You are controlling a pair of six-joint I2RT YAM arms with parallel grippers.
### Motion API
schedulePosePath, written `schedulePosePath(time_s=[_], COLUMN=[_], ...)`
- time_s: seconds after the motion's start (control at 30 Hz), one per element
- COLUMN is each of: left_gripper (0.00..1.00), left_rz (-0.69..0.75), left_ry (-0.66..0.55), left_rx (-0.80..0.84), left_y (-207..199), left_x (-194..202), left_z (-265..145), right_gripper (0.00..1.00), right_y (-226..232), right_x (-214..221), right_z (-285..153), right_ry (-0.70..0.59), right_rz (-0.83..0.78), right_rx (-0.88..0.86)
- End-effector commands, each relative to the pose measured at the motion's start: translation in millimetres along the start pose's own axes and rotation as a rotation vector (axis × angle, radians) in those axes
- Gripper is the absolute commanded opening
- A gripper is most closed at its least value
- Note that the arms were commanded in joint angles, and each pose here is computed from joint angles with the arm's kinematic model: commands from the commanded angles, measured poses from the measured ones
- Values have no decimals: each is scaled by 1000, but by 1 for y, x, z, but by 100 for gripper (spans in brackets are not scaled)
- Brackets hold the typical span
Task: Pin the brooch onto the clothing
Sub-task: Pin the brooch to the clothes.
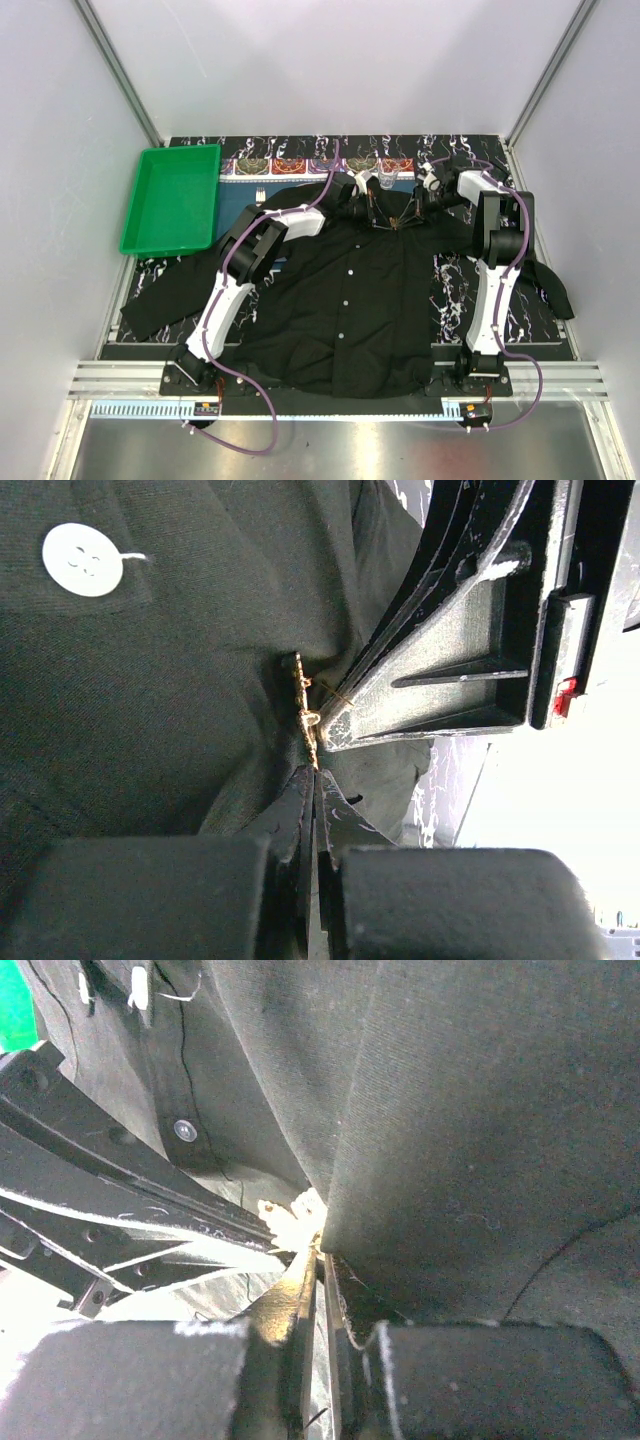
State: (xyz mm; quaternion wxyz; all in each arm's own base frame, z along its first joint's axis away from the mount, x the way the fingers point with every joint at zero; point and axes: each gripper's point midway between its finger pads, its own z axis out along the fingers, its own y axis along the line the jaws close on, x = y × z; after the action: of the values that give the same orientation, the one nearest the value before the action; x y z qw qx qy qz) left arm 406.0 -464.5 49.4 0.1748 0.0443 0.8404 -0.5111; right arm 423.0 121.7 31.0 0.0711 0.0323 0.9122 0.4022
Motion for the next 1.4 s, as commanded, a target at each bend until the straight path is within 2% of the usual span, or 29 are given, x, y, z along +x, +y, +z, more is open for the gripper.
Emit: schedulePosePath(time_s=[0.0,0.3,0.47,0.63,1.37], left_gripper=[0,0,0,0,0], left_rz=[-2,-1,-2,1,-1], left_ry=[4,-2,0,-2,-5], left_rx=[12,9,14,15,21], left_y=[4,4,3,2,1], left_x=[1,-1,-1,-1,-2], left_z=[2,3,3,2,2], right_gripper=[13,16,22,23,21], right_y=[11,12,16,17,10], right_x=[-5,-17,-19,-19,-17], right_z=[-24,-36,-34,-27,0], right_ry=[-47,-89,-85,-79,-57], right_rz=[-45,-46,-37,5,36], right_rx=[-3,2,-28,-39,-22])
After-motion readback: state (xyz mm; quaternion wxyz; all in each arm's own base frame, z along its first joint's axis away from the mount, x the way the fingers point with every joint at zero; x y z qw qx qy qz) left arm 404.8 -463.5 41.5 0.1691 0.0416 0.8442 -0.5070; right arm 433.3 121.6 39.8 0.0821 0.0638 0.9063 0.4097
